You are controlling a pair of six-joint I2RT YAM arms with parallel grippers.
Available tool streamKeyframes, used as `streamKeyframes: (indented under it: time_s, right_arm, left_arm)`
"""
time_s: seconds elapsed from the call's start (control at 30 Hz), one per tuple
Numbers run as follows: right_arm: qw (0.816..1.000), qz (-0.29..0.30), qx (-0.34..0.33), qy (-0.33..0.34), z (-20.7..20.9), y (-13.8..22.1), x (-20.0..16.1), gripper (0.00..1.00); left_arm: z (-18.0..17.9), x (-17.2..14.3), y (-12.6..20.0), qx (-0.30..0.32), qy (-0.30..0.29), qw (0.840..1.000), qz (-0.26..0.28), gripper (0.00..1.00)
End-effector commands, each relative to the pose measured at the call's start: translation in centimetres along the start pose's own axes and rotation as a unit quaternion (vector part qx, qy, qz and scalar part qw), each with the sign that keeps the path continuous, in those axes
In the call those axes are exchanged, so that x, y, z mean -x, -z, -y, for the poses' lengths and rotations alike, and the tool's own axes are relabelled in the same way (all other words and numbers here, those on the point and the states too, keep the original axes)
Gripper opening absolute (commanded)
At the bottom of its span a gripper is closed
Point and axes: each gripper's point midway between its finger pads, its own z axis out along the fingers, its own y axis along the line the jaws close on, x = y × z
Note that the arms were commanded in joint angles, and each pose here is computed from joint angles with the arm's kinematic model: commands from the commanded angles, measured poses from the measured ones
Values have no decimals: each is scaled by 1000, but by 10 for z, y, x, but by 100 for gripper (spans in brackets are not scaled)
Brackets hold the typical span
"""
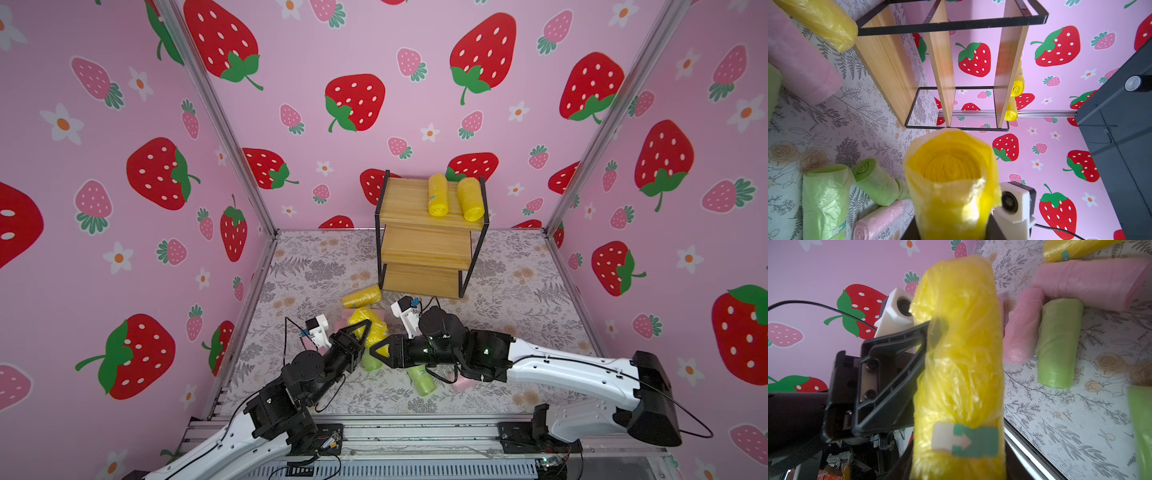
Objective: Sort the rolls of trash bags by color and place them on the shelf
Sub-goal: Pick up the roll of trash bags from the center of the board.
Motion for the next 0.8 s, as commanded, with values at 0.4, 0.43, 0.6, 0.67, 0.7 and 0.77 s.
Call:
streamKeyframes:
  time_s: [0.4,0.43,0.6,0.67,0.7,0.77]
  right_arm:
    - [995,100,-25,12,-10,66,102,0]
    - [993,115,-21,10,-14,73,118,0]
    - [981,194,-1,-3,-27,99,204,0]
    - [974,224,6,-9,-33,109,238,0]
    - [970,242,7,-15,-33,115,256,0]
    - [961,274,6,-29,-32,122,287,0]
  left_arm:
    - [-8,46,40,47,-25,994,99,100]
    - [-6,49,43,44,-27,993,105,100]
    - [-7,54,48,32,-29,992,119,100]
    - [-10,55,49,37,-27,992,120,100]
    - [-11,55,49,40,-29,992,120,100]
    - [-13,56,51,49,-34,991,119,99]
